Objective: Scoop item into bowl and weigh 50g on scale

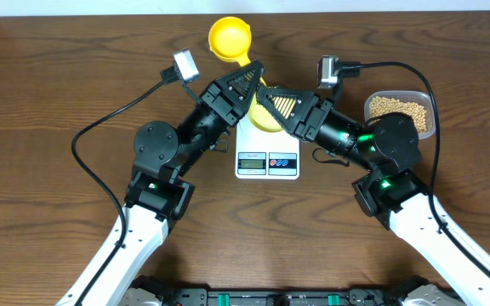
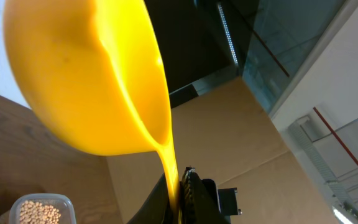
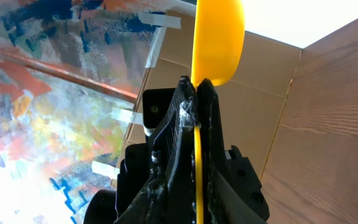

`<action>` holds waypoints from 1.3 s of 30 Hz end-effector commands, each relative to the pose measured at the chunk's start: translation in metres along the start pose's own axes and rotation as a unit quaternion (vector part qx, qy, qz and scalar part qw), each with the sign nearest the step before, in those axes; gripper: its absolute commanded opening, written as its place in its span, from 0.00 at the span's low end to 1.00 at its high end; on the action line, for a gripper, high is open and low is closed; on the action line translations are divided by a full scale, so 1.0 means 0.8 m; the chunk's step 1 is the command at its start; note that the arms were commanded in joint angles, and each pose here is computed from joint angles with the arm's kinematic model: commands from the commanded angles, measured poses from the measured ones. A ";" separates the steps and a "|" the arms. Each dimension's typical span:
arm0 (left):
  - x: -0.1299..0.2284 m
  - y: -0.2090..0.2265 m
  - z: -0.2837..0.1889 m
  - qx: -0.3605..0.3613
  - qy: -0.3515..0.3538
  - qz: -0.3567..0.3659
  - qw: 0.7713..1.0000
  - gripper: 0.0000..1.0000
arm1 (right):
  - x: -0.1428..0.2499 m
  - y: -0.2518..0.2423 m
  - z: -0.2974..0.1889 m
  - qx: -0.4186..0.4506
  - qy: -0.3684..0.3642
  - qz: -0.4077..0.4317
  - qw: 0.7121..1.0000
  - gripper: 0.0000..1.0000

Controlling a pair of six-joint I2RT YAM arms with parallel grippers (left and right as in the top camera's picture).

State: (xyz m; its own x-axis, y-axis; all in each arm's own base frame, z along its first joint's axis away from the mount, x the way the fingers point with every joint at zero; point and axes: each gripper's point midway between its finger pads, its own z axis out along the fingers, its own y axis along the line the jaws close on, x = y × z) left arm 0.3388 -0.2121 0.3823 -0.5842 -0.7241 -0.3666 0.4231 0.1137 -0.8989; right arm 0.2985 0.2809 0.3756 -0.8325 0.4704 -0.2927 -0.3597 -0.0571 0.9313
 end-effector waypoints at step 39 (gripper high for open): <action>-0.063 0.105 -0.040 -0.180 -0.072 0.031 0.981 0.94 | -0.015 -0.061 -0.045 0.188 -0.005 -0.256 0.948 0.02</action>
State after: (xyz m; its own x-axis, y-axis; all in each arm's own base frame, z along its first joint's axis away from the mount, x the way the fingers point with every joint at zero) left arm 0.3815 -0.1483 0.3116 -0.4722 -0.7935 -0.3838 0.1537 0.3547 -0.9223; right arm 0.3186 0.2424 0.3104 -0.6692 0.4437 -0.5961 -0.4061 0.4534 0.7934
